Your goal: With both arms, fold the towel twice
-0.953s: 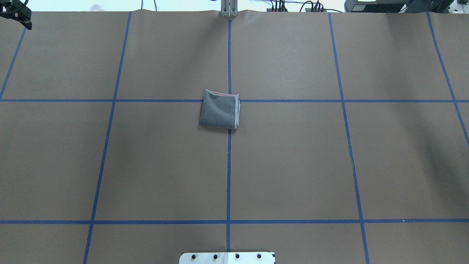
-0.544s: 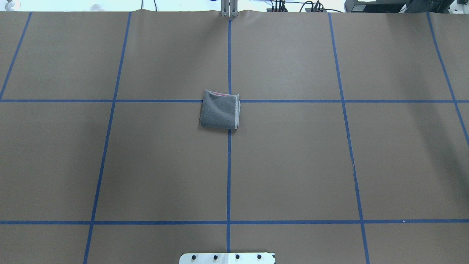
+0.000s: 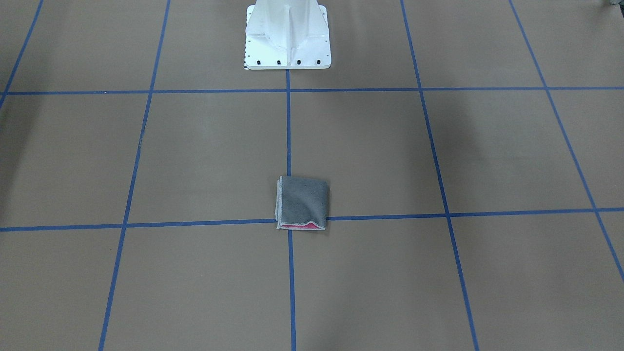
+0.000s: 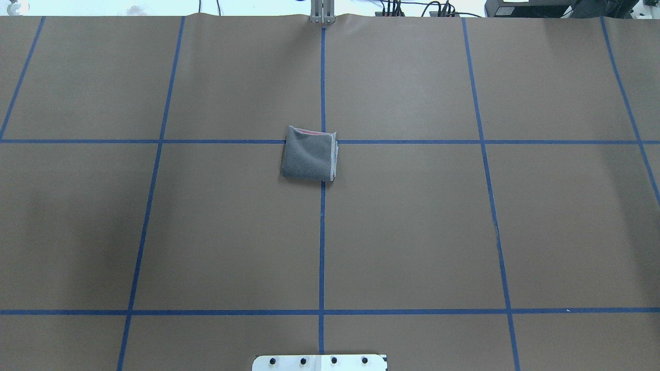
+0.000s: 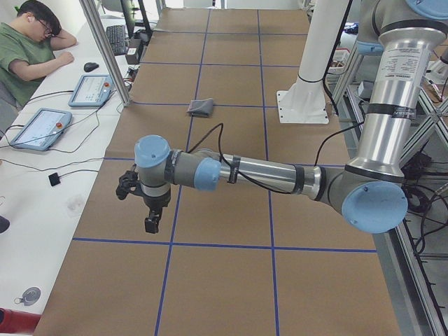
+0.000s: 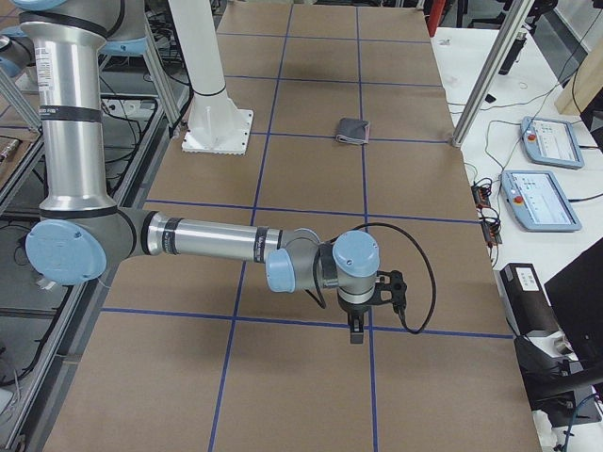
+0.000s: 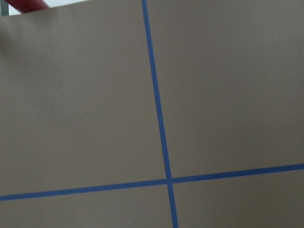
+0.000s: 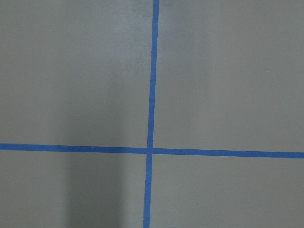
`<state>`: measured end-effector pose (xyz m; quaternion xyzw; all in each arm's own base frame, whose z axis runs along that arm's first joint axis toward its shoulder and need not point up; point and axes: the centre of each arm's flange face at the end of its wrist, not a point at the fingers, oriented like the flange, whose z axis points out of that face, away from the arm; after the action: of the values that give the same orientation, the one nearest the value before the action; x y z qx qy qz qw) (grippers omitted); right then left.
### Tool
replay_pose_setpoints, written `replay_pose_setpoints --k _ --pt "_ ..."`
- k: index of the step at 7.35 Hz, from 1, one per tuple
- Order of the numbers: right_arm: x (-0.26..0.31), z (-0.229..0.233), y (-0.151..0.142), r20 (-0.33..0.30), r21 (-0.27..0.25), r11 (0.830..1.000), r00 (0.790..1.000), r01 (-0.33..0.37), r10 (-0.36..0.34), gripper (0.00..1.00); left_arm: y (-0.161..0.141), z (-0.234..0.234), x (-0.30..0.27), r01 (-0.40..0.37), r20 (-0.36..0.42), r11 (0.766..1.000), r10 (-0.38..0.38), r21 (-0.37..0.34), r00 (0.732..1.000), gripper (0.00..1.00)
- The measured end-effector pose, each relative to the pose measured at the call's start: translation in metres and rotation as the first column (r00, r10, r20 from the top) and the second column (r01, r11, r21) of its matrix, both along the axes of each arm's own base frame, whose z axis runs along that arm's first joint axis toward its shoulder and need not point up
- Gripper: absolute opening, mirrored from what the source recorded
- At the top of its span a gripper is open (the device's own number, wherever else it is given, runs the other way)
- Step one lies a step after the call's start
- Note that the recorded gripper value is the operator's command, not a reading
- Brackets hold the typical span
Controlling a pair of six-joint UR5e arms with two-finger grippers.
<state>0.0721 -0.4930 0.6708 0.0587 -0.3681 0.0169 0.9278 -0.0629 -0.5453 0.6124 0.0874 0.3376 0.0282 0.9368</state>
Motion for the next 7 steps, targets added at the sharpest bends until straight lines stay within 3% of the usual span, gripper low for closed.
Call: replay_pose_setpoints --k 3,4,7 --pt "0.0 -0.03 0.031 0.007 -0.065 0.998 1.0 -0.003 0.004 0.99 0.085 0.007 0.004 -0.005 -0.062 1.0 0.005 -0.001 0.998 1.0" --pt "-0.001 -0.04 0.03 0.009 -0.077 0.997 1.0 -0.003 0.004 0.99 0.089 -0.002 0.006 -0.006 -0.078 1.0 0.006 -0.011 0.997 1.0" --pt "-0.001 -0.063 0.008 0.014 -0.106 0.994 1.0 0.011 -0.01 0.99 0.055 -0.042 0.008 -0.008 -0.077 0.997 0.002 -0.07 0.997 1.0"
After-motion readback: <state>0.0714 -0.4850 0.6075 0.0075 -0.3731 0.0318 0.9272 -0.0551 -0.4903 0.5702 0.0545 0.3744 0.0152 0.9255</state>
